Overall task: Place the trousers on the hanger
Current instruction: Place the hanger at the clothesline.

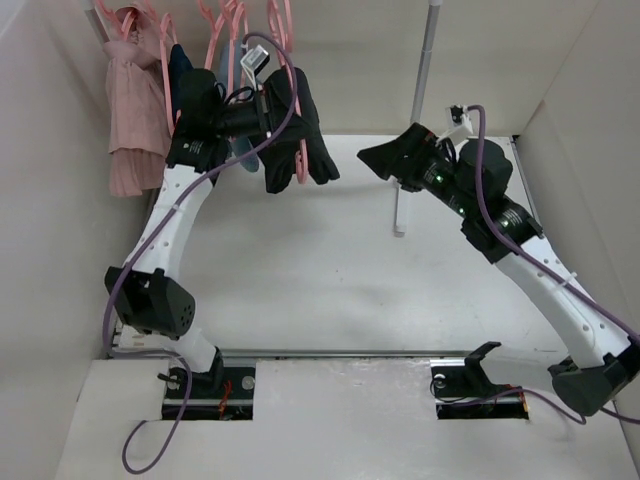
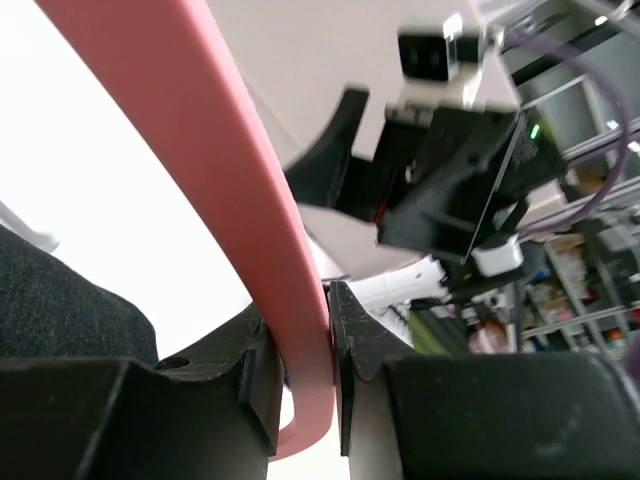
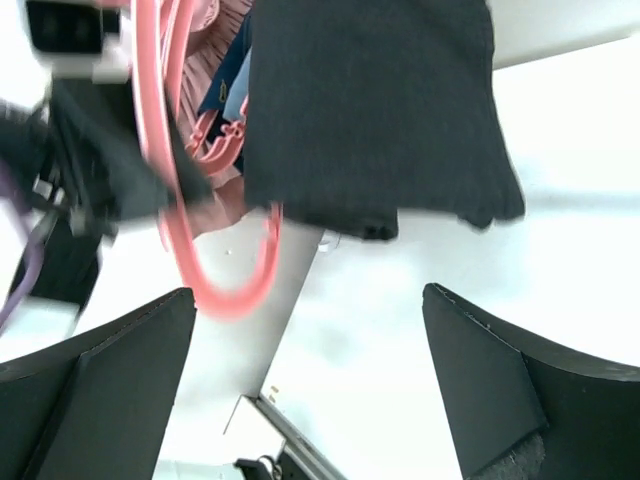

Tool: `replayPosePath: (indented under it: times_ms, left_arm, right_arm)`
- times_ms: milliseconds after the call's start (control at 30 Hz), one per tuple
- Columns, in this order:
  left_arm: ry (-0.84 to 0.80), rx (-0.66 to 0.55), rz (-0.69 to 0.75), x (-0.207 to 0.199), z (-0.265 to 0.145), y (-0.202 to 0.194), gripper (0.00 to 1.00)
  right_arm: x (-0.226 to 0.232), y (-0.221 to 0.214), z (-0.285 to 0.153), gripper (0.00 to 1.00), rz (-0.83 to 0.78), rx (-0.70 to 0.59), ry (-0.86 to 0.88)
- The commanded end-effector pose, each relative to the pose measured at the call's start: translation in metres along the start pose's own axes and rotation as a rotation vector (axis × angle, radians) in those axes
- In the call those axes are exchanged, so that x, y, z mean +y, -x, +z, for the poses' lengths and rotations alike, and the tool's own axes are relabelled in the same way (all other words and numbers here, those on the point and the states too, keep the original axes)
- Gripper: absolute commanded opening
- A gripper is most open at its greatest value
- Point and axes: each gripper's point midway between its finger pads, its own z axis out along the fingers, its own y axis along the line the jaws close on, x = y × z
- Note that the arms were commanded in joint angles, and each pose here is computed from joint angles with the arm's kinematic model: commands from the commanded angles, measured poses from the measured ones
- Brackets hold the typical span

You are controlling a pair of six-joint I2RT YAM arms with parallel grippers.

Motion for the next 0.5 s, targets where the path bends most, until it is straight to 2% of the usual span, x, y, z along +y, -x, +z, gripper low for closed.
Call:
replayPosePath:
  times_ms: [0,67,233,467]
  left_arm:
    - [-0.190,-0.075,0.327,-0.083,-0.012,0.046,0.00]
    - [-0.184,-0.098,0.290,-0.069,-0.011,0.063,0.00]
    - [-0.208,-0.157,0.365,-0.070,-0.006,0.096,0.00]
    - [-0.200,-0.162,0.355,-0.038,0.003,0.117,0.00]
  right_arm:
    - [-0.006,-0.002,-0.007,1.00,-0.033,-0.005,-0.013]
    - [-0.014,-0.003,-0.013,1.00,-0.057,0.009,-0.040]
    - [-0.019,-0.006,-0.018,1.00,-0.074,0.021,-0.066]
    - [-0.017,-0.001,-0.024,1.00,-0.109,0.025,-0.081]
